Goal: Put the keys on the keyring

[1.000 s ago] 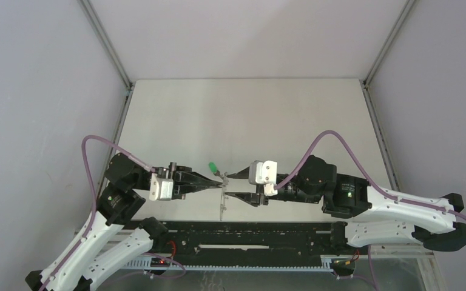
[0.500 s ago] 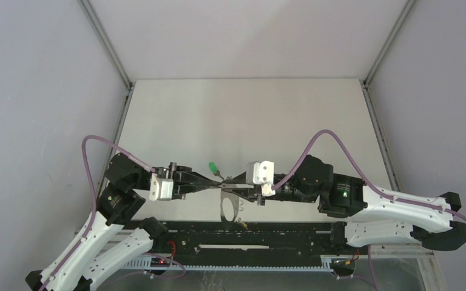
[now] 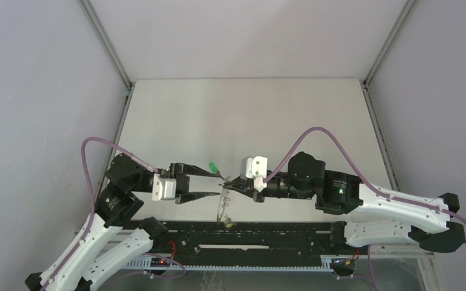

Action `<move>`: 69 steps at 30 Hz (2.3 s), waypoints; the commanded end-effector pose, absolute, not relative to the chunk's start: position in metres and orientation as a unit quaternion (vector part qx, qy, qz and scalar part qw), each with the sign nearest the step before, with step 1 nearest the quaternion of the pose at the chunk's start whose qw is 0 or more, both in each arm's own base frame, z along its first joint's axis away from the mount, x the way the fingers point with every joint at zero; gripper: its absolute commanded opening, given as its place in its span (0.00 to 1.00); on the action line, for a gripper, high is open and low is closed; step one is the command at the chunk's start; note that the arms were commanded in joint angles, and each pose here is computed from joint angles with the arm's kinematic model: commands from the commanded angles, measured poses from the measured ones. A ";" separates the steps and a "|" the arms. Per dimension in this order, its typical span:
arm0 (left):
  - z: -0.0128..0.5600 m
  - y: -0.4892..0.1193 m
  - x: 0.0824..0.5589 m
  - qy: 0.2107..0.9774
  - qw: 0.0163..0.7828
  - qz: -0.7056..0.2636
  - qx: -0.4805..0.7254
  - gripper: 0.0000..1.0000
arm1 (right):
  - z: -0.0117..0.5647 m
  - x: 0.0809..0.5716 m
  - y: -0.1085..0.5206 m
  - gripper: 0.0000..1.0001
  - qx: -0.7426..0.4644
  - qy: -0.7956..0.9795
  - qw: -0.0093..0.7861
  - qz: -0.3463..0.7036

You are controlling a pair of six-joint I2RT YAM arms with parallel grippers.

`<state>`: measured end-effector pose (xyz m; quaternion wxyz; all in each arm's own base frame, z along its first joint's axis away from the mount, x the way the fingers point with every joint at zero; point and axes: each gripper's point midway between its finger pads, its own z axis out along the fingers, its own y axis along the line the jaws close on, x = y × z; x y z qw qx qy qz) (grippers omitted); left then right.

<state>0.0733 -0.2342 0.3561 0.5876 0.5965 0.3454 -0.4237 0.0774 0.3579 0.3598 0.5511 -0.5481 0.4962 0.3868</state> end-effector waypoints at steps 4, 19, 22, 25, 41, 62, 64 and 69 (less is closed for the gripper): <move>0.364 -0.229 0.075 0.365 0.593 -0.412 0.587 0.58 | 0.382 0.075 0.357 0.00 -0.526 0.492 0.555 0.415; 0.351 -0.229 0.073 0.386 0.569 -0.422 0.591 0.36 | 0.382 0.074 0.363 0.00 -0.521 0.493 0.547 0.431; 0.348 -0.228 0.071 0.386 0.564 -0.423 0.595 0.33 | 0.382 0.075 0.364 0.00 -0.519 0.495 0.547 0.432; 0.346 -0.228 0.070 0.376 0.565 -0.418 0.604 0.28 | 0.382 0.074 0.366 0.00 -0.519 0.494 0.545 0.436; 0.344 -0.229 0.070 0.379 0.561 -0.422 0.602 0.00 | 0.376 0.075 0.372 0.00 -0.519 0.501 0.538 0.436; 0.321 -0.214 0.150 0.499 0.564 -0.385 0.533 0.00 | 0.353 0.149 0.314 1.00 -0.396 0.611 0.559 0.396; 0.317 -0.207 0.167 0.517 0.563 -0.373 0.525 0.00 | 0.333 0.160 0.311 1.00 -0.394 0.619 0.563 0.382; 0.309 -0.185 0.199 0.544 0.570 -0.335 0.517 0.00 | 0.271 0.189 0.318 0.99 -0.423 0.626 0.544 0.364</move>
